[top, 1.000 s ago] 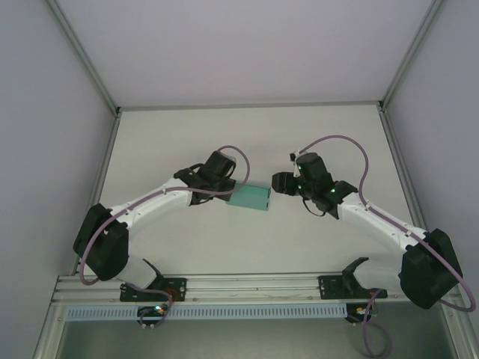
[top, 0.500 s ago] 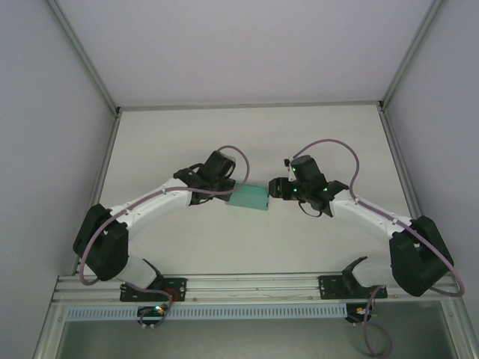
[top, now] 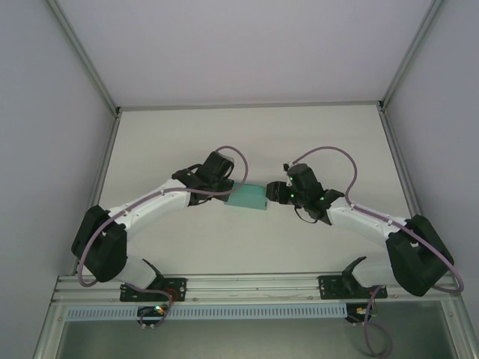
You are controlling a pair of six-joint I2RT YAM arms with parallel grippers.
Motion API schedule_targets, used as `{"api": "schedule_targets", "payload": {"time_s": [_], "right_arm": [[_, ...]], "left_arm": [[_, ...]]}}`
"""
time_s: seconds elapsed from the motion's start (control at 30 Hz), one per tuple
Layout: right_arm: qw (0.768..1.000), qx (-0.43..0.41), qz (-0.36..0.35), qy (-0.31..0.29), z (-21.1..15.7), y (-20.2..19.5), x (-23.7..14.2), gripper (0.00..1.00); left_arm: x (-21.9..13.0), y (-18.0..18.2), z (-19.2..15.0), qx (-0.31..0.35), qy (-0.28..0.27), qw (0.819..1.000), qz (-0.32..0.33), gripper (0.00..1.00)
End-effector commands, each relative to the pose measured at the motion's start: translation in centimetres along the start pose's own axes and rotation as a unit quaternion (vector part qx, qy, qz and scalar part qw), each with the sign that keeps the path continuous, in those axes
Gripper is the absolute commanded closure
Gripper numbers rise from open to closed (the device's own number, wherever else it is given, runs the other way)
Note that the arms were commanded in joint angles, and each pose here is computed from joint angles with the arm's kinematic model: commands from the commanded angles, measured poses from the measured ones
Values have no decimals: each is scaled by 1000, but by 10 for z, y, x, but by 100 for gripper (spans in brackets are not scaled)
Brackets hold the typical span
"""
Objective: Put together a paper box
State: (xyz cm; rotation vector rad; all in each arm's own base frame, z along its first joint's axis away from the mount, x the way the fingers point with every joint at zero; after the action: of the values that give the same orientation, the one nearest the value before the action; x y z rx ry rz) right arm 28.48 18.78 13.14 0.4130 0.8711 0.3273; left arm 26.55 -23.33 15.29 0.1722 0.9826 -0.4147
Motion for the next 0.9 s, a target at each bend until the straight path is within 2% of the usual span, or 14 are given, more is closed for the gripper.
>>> {"api": "schedule_targets", "payload": {"time_s": [0.0,0.2,0.33,0.47,0.6,0.87], "right_arm": [[996,-25,-65,55,-30,-24,-5,52],[998,-45,-44,-25,22,2,-35,49],[998,-53,-20,-38,37,16,-39,49],[998,-52,1,-22,34,22,-31,49],[999,-44,-9,0,23,15,-20,51],[997,-24,-15,65,-14,-4,4,58]], "left_arm": [[9,-2,-46,20,91,996,-12,100],[7,0,-48,23,89,996,-8,100],[7,0,-47,23,87,996,-8,100],[7,0,-48,24,89,996,-10,100],[6,0,-47,25,86,996,-9,100],[7,1,-47,35,83,996,-8,97]]}}
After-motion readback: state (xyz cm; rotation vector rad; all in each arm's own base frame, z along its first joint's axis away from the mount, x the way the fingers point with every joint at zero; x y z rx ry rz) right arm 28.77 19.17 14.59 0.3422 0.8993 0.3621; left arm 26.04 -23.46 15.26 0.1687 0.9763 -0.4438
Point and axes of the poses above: each hand's point on the last joint's axis, 136 mm out from that joint toward the fingers, its own x axis out along the fingers, its own y axis along the line the jaws close on, z = x × y, the point moved 4 cm from there along -x, back along the fingers, and after that the axes turned 1 degree about x, right-handed, at the moved point
